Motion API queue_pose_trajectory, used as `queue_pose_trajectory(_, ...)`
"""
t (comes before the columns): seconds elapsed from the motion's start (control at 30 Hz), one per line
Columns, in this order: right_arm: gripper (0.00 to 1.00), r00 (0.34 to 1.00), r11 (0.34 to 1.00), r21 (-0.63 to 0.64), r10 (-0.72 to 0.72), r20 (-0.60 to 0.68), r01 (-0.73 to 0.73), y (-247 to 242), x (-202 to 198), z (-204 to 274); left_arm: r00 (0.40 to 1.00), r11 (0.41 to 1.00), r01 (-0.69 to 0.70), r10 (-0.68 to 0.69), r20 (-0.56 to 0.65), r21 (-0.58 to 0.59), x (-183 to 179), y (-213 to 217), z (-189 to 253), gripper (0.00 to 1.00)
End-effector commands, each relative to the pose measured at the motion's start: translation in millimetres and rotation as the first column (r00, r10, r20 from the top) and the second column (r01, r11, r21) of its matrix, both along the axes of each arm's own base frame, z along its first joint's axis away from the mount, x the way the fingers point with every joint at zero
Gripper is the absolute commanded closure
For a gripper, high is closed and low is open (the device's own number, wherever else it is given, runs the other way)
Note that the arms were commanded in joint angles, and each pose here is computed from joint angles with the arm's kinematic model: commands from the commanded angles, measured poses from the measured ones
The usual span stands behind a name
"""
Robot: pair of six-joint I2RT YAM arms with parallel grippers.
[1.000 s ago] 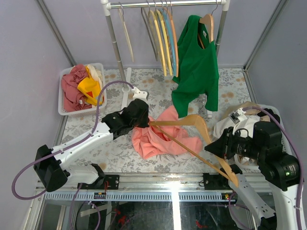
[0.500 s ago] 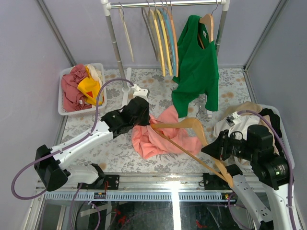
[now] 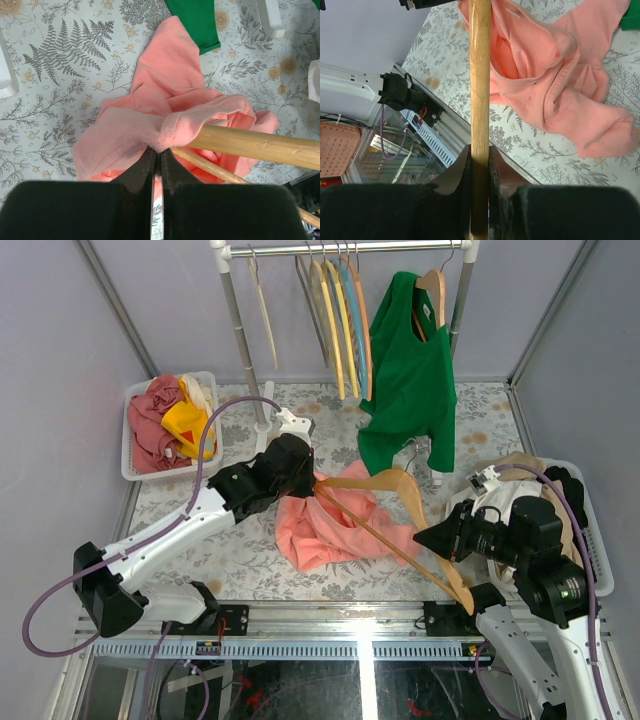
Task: Place the t-shirt on the hanger
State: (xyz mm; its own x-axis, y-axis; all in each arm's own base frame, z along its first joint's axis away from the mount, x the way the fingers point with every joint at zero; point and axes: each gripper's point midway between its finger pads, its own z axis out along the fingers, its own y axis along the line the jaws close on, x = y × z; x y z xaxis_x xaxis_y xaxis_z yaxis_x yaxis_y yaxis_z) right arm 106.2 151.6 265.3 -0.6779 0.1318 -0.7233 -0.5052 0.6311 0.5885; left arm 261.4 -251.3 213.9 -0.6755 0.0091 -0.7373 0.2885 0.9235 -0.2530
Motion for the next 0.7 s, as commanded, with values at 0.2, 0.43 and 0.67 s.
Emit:
queue_pose_trajectory(0.2, 1.0, 0.985, 0.984, 0.054, 0.165, 0.048, -0.168, 17.6, -9.2, 4.3, 0.999, 0.999, 0.033, -0.033, 0.022, 0.018, 2.7, -6.8, 14.8, 1.0)
queue_pose_trajectory(0.43, 1.0, 0.973, 0.968, 0.099, 0.23, 0.038, -0.232, 22.7, -24.7, 0.6, 0.998, 0.999, 0.046, -0.046, 0.029, 0.02, 3.4, -9.1, 21.1, 1.0)
queue_pose_trajectory(0.67, 1.0, 0.972, 0.962, 0.145, 0.223, 0.079, -0.232, 29.5, -11.4, 4.2, 0.994, 0.995, 0.099, -0.099, 0.045, -0.012, -2.4, -24.0, 36.5, 1.0)
